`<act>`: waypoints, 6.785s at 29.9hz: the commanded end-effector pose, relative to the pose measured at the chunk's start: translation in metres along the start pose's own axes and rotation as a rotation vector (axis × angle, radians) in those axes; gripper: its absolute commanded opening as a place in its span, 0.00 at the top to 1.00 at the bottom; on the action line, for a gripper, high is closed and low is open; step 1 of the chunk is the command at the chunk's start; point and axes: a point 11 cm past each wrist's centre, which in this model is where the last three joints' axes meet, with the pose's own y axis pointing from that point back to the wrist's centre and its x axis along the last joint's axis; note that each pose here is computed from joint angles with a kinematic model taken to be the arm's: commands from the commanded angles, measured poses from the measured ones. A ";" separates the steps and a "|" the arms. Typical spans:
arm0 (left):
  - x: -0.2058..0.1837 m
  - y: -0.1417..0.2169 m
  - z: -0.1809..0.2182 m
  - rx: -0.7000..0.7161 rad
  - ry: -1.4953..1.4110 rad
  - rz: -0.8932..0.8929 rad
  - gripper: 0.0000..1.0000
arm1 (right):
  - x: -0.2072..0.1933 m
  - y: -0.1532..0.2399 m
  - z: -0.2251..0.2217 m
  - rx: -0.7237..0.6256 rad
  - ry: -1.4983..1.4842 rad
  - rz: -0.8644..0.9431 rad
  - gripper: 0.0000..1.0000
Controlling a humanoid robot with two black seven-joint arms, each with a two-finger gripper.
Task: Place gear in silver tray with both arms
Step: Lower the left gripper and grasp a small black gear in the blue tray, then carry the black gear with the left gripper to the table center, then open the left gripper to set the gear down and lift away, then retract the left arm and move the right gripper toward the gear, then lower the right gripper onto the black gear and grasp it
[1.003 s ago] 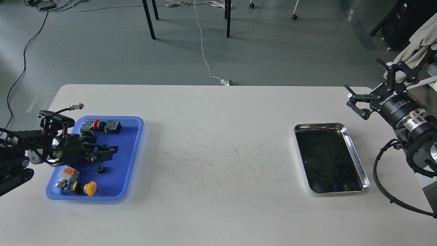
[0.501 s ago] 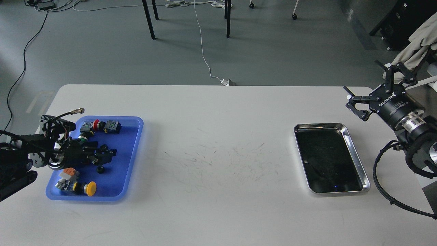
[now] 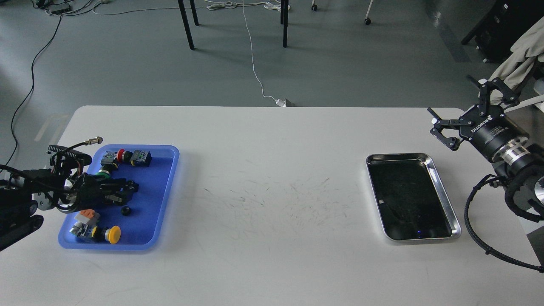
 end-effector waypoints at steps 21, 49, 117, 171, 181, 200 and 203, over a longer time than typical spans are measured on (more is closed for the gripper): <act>0.129 0.087 0.060 -0.116 -0.185 0.192 0.87 | 0.000 0.002 -0.009 0.006 0.017 0.004 0.01; 0.118 -0.074 0.390 -0.526 -0.392 0.134 0.87 | 0.014 0.020 -0.038 0.021 0.087 0.058 0.01; 0.218 0.009 0.127 -0.434 0.960 0.699 0.03 | -0.038 0.006 -0.046 -0.014 0.185 -0.083 0.01; 0.144 0.058 -0.007 -0.537 1.758 0.877 0.02 | -0.147 -0.067 0.156 -1.034 1.777 -0.620 0.03; 0.146 0.070 -0.018 -0.524 1.732 0.914 0.02 | -0.155 -0.090 0.216 -1.145 1.916 -0.697 0.06; 0.149 0.078 -0.022 -0.529 1.721 0.932 0.02 | -0.154 -0.085 0.243 -1.242 1.953 -0.759 0.30; 0.149 0.079 -0.023 -0.527 1.719 0.934 0.02 | -0.152 -0.085 0.244 -1.247 1.952 -0.761 0.33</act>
